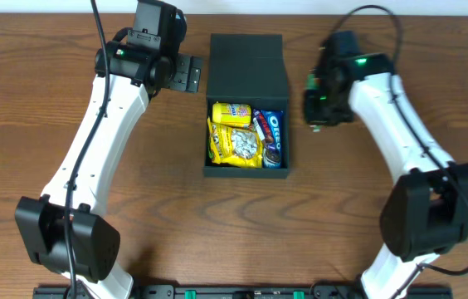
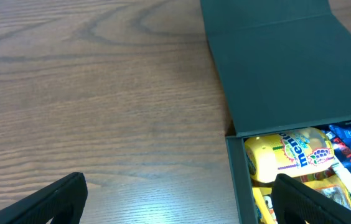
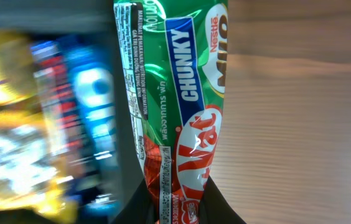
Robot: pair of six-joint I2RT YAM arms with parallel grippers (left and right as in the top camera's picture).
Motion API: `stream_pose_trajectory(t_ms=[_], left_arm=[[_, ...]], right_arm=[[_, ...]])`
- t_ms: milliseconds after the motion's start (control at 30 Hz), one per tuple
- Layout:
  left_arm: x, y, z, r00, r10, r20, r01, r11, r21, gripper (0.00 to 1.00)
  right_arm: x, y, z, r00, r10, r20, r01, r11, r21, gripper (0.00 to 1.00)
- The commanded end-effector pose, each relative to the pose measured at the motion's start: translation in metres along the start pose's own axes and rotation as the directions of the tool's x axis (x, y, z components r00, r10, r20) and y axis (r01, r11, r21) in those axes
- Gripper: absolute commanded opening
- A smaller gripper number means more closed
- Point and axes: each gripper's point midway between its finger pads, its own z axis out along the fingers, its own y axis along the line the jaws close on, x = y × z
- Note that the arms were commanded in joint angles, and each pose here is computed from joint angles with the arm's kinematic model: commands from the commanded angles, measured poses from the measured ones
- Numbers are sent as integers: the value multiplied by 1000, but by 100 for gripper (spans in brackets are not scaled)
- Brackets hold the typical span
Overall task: Pack container
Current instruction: 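Grasp the KitKat bar with the right gripper and insert it in box, then move both grippers to the raised lid of the box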
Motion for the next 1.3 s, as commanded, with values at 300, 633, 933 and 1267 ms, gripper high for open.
stream_pose_trajectory(t_ms=[300,633,933,1267], left_arm=[[0,2,-1,999,-37,1,37,999,-2,95],[0,2,-1,999,-37,1,37,999,-2,95],[-6,-4,-1,999,-26,26,26,999,33,71],[-7,9,34,986,-169,14,169,985,-39,6]], right_arm=[[50,58,25,996,-1,-90,-3,999,-39,2],[55,56,22,993,11,-115,-14,999,-28,62],[10,59,-60,990,-4,139,17,995,-96,14],[-37,-21,-39,969,148,196,-142,989,-45,2]])
